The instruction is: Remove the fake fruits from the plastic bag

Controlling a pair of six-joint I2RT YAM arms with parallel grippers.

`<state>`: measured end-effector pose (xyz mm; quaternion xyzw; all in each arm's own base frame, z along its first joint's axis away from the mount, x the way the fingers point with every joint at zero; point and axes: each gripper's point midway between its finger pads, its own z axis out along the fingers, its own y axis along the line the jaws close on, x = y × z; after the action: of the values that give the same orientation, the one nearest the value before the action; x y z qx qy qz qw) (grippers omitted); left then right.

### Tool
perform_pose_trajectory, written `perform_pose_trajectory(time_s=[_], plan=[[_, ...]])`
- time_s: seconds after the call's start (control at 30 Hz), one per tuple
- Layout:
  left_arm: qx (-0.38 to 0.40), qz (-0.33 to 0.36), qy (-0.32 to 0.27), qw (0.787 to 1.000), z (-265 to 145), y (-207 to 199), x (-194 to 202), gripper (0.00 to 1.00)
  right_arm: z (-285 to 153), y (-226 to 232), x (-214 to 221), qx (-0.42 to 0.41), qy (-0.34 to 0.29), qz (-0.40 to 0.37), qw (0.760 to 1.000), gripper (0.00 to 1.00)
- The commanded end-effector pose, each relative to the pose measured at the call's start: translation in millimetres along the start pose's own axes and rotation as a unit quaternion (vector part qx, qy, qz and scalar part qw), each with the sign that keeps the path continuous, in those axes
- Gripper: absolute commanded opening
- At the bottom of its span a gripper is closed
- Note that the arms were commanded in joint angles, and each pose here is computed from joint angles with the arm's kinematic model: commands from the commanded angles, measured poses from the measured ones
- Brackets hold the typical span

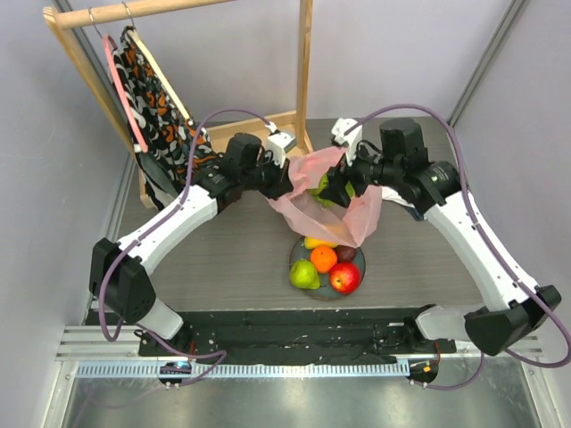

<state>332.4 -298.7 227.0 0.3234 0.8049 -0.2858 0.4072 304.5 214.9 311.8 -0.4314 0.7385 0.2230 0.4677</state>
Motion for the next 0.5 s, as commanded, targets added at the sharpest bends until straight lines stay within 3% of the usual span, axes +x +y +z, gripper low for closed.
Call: perform_pose_trajectory(time_s=[0.0, 0.13, 0.3, 0.47], plan=[[-0.02, -0.017, -0.064, 0.998, -3.9, 9.2, -44.5, 0.0, -8.8, 61.9, 12.0, -0.099, 0.038, -0.015, 0.994, 0.38], [-0.037, -0.043, -0.077, 0.995, -7.1, 22.6, -51.0, 0.0, -8.6, 123.5, 39.4, -0.177, 0.093, -0.056, 0.978, 0.38], [-0.045, -0.075, -0.097, 0.991, -19.8, 30.4, -63.0, 0.0, 5.7, 154.9, 84.8, -0.222, 0.152, -0.105, 0.957, 0.39], [-0.051, -0.06, -0.119, 0.99, -38.7, 30.3, -73.1, 0.0, 14.8, 191.3, 125.5, -0.274, 0.186, -0.186, 0.925, 0.38]])
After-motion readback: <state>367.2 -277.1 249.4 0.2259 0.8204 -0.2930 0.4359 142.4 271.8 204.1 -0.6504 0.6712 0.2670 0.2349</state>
